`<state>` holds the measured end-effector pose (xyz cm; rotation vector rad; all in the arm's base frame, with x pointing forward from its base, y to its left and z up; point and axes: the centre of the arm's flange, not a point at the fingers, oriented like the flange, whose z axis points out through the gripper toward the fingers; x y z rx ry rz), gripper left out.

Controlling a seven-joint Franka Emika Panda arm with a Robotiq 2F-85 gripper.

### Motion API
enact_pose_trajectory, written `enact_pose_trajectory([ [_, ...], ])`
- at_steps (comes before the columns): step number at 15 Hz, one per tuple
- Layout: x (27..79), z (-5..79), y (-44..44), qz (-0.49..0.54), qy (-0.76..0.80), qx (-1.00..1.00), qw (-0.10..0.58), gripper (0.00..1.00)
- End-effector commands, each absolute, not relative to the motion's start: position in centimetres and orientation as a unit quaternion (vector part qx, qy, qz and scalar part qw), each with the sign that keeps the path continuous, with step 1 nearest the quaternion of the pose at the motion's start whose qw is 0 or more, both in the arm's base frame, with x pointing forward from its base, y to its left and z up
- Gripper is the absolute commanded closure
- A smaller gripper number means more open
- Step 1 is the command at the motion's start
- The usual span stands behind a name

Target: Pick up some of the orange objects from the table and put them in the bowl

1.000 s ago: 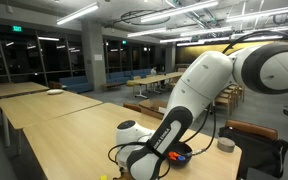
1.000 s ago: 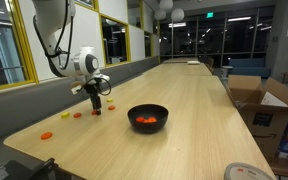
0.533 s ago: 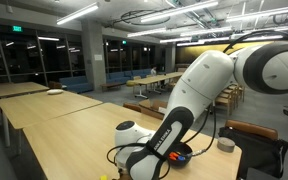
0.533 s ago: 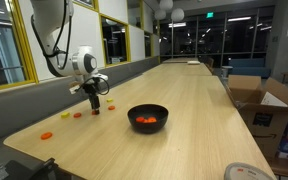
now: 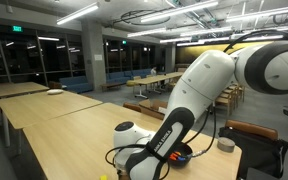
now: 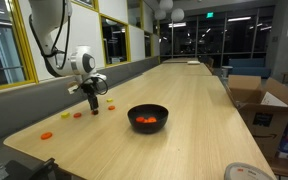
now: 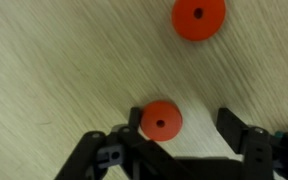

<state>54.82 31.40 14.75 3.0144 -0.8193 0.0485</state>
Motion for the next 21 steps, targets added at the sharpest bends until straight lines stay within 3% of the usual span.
enact_pose_trajectory([
  [1,54.4,16.1,31.6,0.034,-0.263,0.964,0.006,0.51],
  [5,54.5,16.4,31.6,0.037,-0.262,0.964,0.005,0.82],
  [11,55.5,19.4,27.5,0.085,-0.312,0.946,-0.001,0.82],
  [21,54.9,23.3,9.9,0.128,-0.435,0.891,0.01,0.83],
])
